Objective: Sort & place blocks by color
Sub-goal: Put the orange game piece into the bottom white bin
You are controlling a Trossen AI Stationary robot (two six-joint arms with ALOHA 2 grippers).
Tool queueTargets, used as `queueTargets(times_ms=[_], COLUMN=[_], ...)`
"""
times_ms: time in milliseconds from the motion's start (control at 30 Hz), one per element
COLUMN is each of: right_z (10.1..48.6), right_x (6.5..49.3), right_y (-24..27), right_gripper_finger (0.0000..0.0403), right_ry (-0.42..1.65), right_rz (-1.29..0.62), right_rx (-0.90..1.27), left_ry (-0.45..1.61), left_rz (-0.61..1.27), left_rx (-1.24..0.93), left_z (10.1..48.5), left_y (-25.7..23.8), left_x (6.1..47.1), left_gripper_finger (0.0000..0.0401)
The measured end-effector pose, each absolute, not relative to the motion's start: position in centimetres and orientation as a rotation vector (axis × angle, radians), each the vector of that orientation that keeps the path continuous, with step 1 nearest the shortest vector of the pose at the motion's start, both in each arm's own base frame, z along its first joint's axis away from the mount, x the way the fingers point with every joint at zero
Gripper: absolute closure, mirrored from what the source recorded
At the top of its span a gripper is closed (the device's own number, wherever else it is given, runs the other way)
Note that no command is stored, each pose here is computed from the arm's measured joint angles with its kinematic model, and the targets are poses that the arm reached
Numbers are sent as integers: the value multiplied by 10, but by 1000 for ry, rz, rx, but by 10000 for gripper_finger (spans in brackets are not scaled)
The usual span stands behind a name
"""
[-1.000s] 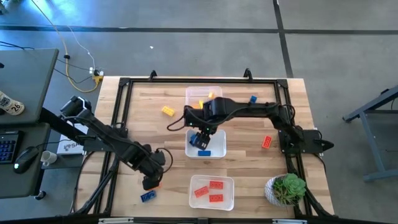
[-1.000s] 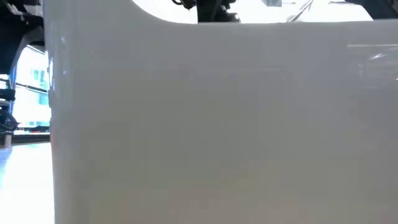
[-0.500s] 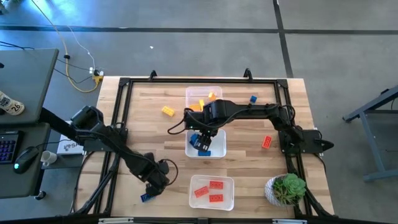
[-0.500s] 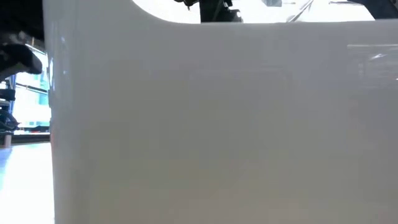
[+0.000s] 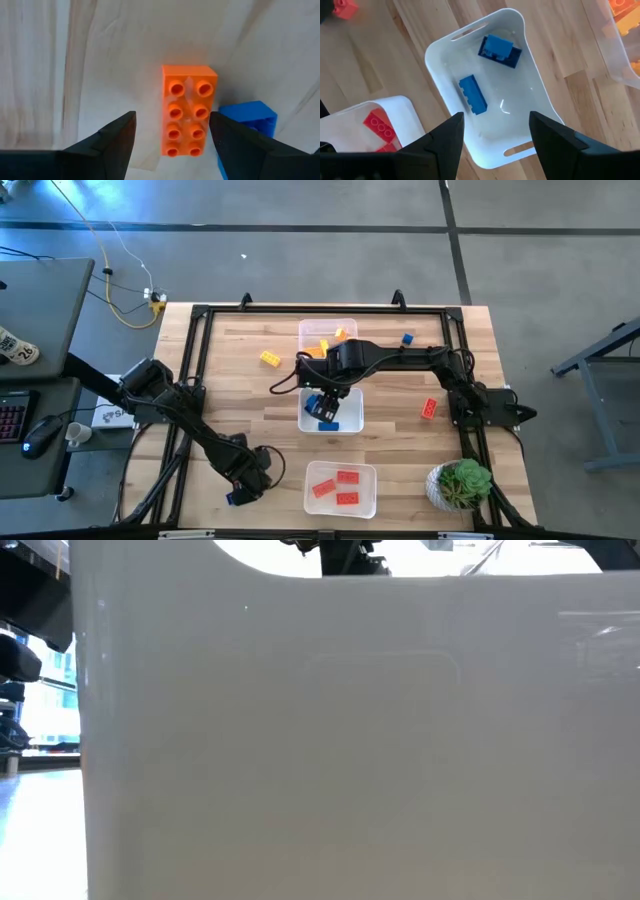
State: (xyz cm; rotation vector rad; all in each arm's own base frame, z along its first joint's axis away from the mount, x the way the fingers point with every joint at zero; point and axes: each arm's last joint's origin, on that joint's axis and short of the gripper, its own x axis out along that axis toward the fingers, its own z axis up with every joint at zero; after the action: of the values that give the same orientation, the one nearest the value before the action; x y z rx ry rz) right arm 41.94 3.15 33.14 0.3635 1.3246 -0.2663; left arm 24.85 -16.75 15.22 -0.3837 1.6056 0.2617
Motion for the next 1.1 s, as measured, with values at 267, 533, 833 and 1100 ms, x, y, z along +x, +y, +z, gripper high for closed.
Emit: queueTargets(times_ms=[267,533,833,1100], right_z=[331,331,331,331], right_x=[419,419,419,419], right_y=[31,31,31,40], right_gripper_finger=[192,192,192,192], right_ry=[1324,1321,1321,1327], right_rz=[-270,-279,-279,-265], right_rx=[365,363,364,385], left_ry=[1618,1646,1633,1636], left_rz=[279,299,241,213], left_rx=[-361,-326,-281,-252], left_z=[141,130,132,132], left_y=[-169,-170,-170,-170], left_x=[251,253,253,253], left_gripper_finger=[160,167,257,290])
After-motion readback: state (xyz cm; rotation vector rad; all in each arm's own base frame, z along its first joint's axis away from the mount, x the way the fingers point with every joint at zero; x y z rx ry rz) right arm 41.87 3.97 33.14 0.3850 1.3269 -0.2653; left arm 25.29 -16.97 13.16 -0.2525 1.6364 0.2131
